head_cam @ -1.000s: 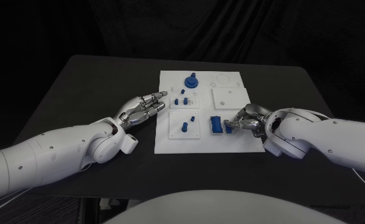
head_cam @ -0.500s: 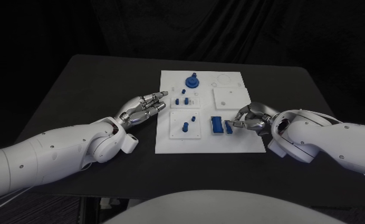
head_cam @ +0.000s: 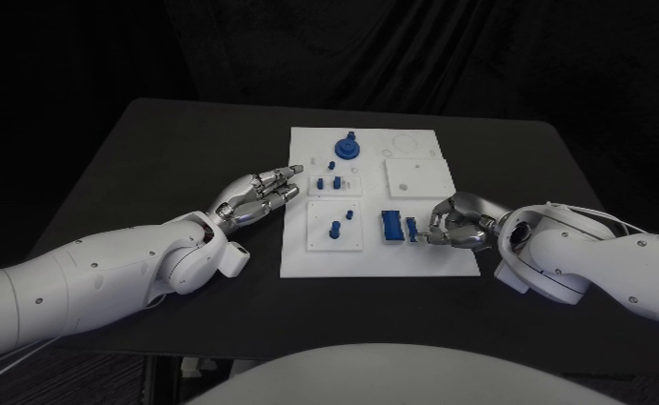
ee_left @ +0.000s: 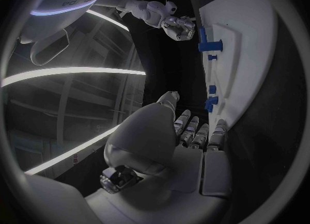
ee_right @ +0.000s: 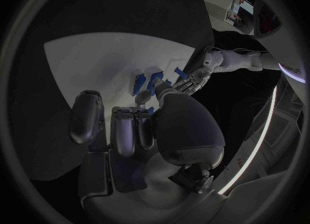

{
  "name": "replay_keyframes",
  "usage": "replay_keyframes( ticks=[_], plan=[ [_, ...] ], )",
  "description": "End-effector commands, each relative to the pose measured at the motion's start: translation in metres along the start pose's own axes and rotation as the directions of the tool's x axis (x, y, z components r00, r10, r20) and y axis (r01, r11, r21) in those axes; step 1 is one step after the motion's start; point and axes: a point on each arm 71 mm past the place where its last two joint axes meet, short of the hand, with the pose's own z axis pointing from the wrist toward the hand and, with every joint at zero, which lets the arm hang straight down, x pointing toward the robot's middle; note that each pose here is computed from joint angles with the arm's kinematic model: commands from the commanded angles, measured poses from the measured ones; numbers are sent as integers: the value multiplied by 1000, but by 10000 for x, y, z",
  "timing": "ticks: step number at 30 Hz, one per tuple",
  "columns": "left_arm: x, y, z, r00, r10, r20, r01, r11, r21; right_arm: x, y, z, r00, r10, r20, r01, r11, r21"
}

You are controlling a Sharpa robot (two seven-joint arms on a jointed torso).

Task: Assemble the parts on the task board

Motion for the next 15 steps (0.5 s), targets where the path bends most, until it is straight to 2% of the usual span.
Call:
replay_keyframes(
  ticks=[1,15],
  plan=[
    [16,-40,-2,1000,-10,-8,11,998,63,52,-10,-6,997,-64,-41,64,998,-2],
    [14,-38,-8,1000,-11,-8,11,998,62,58,-17,22,997,-70,-15,70,997,-8]
  ],
)
